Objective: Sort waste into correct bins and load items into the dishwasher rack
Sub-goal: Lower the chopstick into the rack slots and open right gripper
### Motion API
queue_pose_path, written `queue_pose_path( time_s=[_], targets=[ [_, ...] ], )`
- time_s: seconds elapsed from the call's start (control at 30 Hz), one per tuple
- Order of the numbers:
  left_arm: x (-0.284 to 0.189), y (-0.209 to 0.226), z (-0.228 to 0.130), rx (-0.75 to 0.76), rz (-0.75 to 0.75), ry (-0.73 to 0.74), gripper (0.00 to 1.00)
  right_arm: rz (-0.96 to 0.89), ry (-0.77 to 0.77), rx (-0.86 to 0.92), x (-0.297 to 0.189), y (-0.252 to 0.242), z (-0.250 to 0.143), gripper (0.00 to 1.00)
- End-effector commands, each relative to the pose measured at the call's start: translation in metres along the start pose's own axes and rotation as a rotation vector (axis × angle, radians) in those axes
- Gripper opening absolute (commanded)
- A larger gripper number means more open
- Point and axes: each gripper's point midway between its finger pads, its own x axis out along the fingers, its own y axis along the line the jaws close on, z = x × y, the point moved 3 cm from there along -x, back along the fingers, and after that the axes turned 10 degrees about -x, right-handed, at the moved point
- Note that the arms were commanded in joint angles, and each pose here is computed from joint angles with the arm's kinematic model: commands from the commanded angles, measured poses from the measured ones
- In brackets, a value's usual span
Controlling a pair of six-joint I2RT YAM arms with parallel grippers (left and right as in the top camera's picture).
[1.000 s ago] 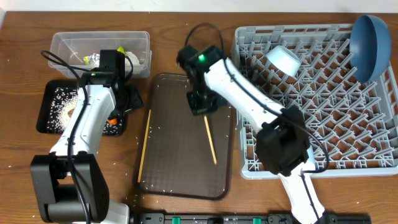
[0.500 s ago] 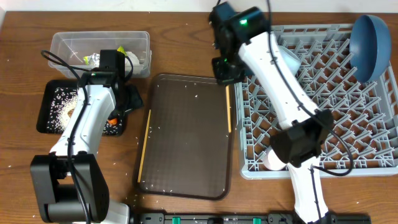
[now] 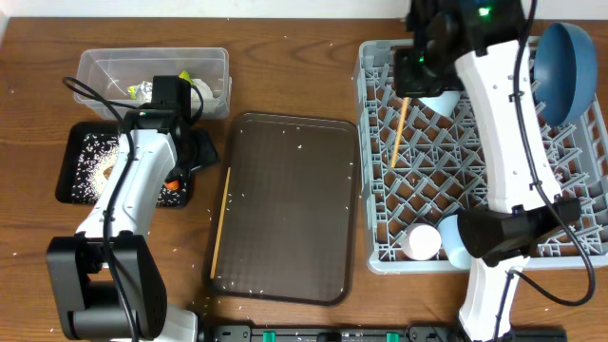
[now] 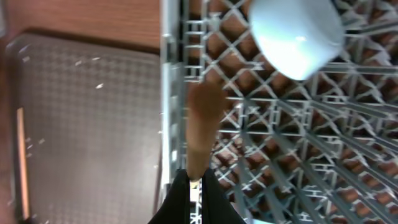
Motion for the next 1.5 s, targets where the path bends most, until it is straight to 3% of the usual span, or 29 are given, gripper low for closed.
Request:
queue_pose_path(
  time_s=[0.0, 0.43, 0.53, 0.63, 0.77, 1.13, 1.47],
  targets=[
    [0.003, 0.004, -0.002, -0.008, 0.021, 0.004, 0.64, -0.05, 0.05, -0.014, 0.017, -0.008, -0.004, 0.01],
    [0.003, 0.004, -0.002, -0.008, 0.021, 0.004, 0.64, -0.036, 0.105, -0.043, 0.041, 0.003, -0.01, 0.01],
    [0.003, 0.004, -0.002, -0.008, 0.021, 0.004, 0.64, -0.034, 0.106, -0.06, 0.041, 0.008, -0.01, 0.23],
    [0.003, 0.004, -0.002, -0.008, 0.021, 0.004, 0.64, -0.034, 0.109, -0.062, 0.041, 0.008, -0.011, 0.38],
    [0.003, 0.004, -0.002, -0.008, 0.021, 0.004, 0.64, -0.034, 0.109, -0.063, 0.041, 0.008, -0.011, 0.45],
    [0.003, 0.004, -0.002, -0.008, 0.021, 0.004, 0.64, -0.027, 0.069, -0.082, 0.024, 0.014, -0.012, 0.47],
    [0.003, 0.004, -0.002, -0.008, 0.021, 0.004, 0.64, 0.004, -0.229, -0.137, -0.068, 0.026, -0.003, 0.54]
  ],
)
